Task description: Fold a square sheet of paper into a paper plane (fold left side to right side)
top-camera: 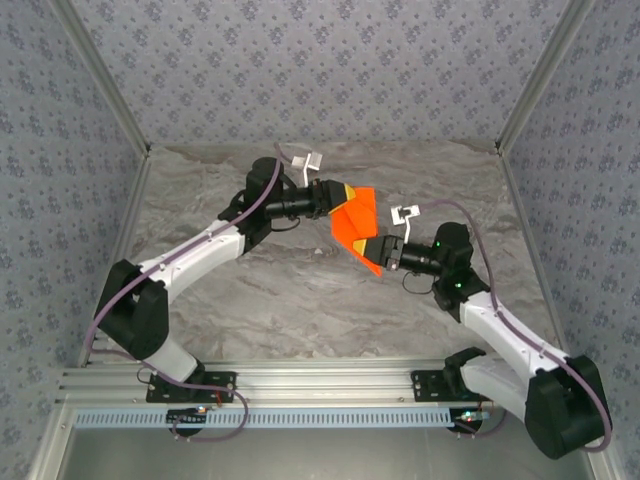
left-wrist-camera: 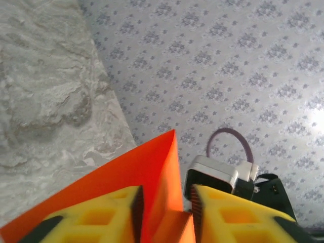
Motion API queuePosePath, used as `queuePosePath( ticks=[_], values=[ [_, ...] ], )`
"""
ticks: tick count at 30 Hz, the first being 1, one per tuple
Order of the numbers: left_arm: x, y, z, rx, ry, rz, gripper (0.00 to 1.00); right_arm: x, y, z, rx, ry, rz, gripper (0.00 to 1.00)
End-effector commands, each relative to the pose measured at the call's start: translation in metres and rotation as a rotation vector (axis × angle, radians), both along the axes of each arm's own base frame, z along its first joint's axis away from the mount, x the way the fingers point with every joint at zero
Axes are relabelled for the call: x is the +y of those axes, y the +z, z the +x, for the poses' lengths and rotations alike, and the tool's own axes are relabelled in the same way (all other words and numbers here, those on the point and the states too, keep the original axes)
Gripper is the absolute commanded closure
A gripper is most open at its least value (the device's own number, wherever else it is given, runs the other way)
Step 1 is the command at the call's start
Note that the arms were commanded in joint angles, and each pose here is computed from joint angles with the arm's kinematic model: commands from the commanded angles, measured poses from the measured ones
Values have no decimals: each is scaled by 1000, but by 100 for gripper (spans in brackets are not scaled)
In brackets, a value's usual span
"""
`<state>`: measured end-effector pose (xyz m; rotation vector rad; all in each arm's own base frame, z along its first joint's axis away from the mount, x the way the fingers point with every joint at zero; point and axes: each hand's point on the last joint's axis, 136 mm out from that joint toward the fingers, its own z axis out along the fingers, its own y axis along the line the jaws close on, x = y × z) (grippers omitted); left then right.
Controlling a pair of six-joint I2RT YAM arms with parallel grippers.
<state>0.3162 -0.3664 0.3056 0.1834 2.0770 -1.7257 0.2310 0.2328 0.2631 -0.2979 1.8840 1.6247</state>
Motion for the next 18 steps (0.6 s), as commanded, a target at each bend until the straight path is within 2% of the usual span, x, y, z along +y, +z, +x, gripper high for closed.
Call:
queuePosePath(
  ticks=[1, 5, 11, 18],
  values=[
    [27, 4, -2, -76, 48, 71, 52, -9, -7, -3, -31, -46, -124, 84],
    [67, -9, -3, -125, 157, 206, 42, -21, -34, -6, -16, -90, -324, 91],
    [124, -23, -26, -221, 291, 444, 38, -34, -54, -13, -68, -141, -654, 95],
    [176, -30, -50, -283, 430, 569, 35, -43, -76, -10, -157, -196, -1146, 98]
  ],
)
